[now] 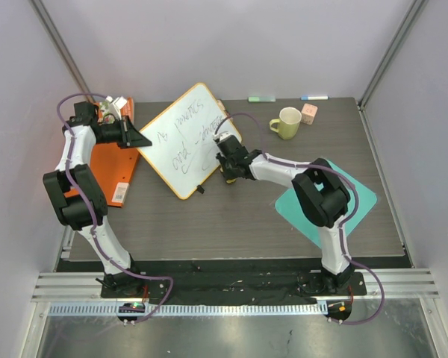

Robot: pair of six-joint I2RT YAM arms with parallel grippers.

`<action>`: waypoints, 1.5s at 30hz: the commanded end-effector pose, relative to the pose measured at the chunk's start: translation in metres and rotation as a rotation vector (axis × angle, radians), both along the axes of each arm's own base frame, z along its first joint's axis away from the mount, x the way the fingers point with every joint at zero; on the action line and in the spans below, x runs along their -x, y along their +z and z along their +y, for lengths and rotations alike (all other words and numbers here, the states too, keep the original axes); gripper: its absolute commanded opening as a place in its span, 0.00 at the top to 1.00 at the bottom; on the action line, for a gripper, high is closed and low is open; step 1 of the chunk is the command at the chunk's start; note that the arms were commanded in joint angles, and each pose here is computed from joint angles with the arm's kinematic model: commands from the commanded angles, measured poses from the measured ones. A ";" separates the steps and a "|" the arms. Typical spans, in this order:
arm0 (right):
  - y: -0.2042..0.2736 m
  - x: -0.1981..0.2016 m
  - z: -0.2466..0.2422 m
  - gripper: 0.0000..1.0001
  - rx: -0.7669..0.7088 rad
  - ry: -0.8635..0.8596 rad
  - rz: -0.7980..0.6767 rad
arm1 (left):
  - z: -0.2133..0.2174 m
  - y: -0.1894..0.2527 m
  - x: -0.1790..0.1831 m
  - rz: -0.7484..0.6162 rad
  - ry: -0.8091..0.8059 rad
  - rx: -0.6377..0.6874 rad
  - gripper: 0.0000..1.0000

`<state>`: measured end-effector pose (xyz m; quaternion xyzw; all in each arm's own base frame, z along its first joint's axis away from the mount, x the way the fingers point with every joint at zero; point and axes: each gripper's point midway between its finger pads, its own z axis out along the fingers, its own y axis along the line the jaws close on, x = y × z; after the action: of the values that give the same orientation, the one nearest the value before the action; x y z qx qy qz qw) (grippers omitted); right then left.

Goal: Erase the whiteboard

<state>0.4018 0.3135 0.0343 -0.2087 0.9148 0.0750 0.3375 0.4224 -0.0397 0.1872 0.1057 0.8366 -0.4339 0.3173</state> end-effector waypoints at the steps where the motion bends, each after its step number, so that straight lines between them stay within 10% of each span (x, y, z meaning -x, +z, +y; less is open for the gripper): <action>1: 0.092 -0.009 0.025 0.97 -0.232 0.033 -0.183 | 0.036 -0.046 -0.019 -0.061 0.023 -0.320 1.00; 10: 0.172 -0.026 0.088 0.98 -0.530 0.162 -0.362 | 0.037 -0.046 -0.018 -0.057 0.017 -0.331 1.00; 30: 0.178 -0.017 0.205 0.99 -0.467 0.254 -0.534 | 0.032 -0.043 -0.012 -0.021 0.005 -0.302 1.00; 45: 0.099 -0.057 0.124 0.99 -0.321 -0.110 -0.465 | 0.030 -0.039 -0.013 -0.018 0.011 -0.280 1.00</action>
<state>0.4312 0.4910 0.1624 -0.1813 0.7638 0.2185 0.5797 0.4234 -0.0379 0.1849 0.1005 0.8417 -0.4350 0.3036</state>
